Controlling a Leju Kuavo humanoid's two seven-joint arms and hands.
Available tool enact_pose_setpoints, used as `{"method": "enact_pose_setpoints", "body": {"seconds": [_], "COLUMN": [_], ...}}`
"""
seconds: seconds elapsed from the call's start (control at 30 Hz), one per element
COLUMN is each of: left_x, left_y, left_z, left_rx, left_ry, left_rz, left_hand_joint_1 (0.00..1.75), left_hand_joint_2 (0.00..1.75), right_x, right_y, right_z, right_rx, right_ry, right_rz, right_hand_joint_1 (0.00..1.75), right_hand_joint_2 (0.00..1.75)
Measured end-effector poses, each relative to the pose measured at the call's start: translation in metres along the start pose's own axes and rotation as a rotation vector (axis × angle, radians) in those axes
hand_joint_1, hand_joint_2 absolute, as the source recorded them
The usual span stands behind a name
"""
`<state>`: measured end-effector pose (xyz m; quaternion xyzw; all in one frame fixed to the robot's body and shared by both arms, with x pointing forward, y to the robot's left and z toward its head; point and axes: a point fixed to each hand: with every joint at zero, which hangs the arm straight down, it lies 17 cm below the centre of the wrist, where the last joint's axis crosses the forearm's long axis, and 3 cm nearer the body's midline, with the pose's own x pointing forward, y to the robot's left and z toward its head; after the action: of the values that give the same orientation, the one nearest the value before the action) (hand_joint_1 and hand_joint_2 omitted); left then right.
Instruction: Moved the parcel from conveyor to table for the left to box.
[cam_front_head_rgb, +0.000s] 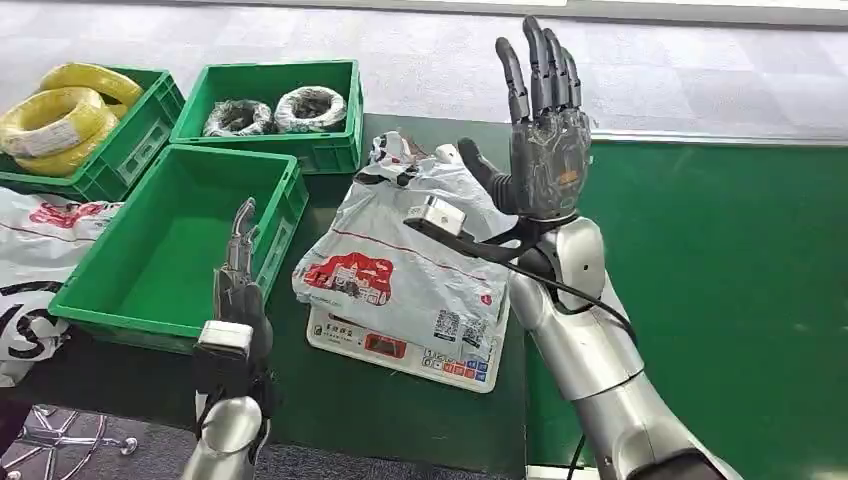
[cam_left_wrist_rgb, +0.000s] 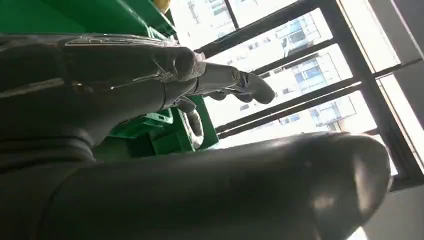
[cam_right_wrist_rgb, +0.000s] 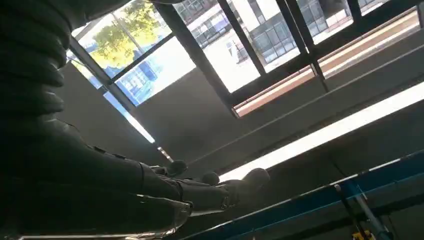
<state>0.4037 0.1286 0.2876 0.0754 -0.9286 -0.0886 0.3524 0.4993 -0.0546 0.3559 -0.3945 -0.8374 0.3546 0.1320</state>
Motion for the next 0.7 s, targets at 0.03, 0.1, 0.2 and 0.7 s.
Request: {"method": "enact_pose_setpoints", "body": {"seconds": [0.03,0.1,0.2,0.7], "left_x": [0.002,0.0,0.003,-0.003], "left_y": [-0.001,-0.005,-0.003,-0.021], "left_z": [-0.003,-0.013,-0.036,-0.072], "left_rx": [-0.011,-0.049,-0.062,-0.143], "left_ry": [-0.013,-0.018,-0.047,-0.066], "left_rz": [-0.047,-0.158,-0.228,-0.355], "left_hand_joint_1": [0.0,0.0,0.0,0.0], "left_hand_joint_2": [1.75,1.75,1.75,1.75], "right_x": [-0.002,-0.002,-0.002,-0.004], "right_y": [-0.008,-0.022,-0.034,-0.066], "right_z": [0.003,0.017,0.039,0.067], "right_rx": [-0.034,-0.085,-0.122,-0.219], "right_ry": [0.012,0.041,0.079,0.135], "right_rz": [-0.007,-0.044,-0.07,-0.149], "right_hand_joint_1": [0.0,0.0,0.0,0.0], "right_hand_joint_2": [1.75,1.75,1.75,1.75]}}
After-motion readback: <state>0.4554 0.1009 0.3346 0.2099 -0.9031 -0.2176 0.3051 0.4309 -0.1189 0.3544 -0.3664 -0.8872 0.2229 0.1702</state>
